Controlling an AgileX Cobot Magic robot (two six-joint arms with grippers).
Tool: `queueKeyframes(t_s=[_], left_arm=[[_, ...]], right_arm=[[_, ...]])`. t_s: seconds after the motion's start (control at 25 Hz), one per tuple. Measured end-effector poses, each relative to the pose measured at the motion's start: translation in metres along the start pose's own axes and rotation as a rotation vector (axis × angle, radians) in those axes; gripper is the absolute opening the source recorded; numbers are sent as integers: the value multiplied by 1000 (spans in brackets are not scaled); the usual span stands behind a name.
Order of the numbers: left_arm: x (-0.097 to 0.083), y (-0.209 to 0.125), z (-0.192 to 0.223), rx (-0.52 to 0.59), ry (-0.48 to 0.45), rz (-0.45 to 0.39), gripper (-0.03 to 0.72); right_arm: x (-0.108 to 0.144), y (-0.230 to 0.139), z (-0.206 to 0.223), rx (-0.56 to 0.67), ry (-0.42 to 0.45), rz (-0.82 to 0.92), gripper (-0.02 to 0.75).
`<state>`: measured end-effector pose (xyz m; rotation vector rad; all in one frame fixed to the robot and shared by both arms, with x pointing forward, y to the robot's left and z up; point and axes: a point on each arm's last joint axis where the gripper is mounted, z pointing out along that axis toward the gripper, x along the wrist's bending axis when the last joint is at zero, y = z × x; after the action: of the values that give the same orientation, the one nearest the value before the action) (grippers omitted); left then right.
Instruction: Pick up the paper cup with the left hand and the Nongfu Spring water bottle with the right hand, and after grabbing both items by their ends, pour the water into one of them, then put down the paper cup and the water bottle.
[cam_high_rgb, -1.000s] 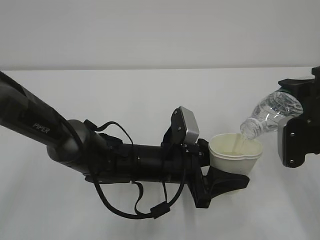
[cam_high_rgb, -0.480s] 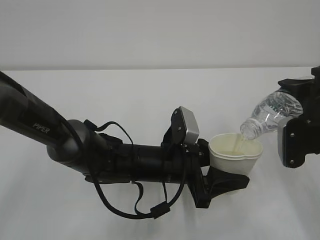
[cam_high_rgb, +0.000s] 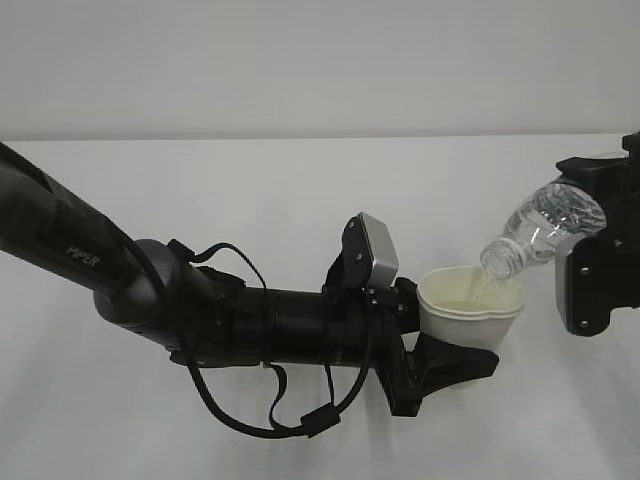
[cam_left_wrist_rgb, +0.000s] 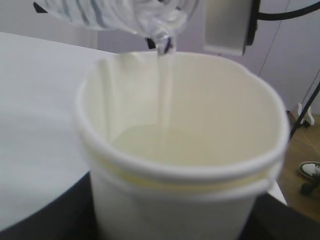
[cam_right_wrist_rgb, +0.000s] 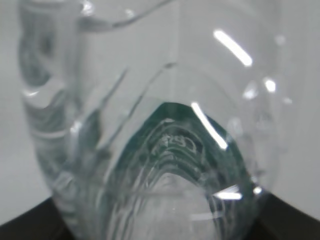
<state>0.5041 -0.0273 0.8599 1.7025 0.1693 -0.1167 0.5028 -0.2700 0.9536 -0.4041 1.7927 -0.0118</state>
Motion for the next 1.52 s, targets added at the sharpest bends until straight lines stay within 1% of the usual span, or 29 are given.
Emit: queueKeyframes(t_s=[1.52], left_arm=[[0, 0, 0, 4, -3, 2, 435]], right_arm=[[-1, 0, 0, 1, -7, -11, 449]])
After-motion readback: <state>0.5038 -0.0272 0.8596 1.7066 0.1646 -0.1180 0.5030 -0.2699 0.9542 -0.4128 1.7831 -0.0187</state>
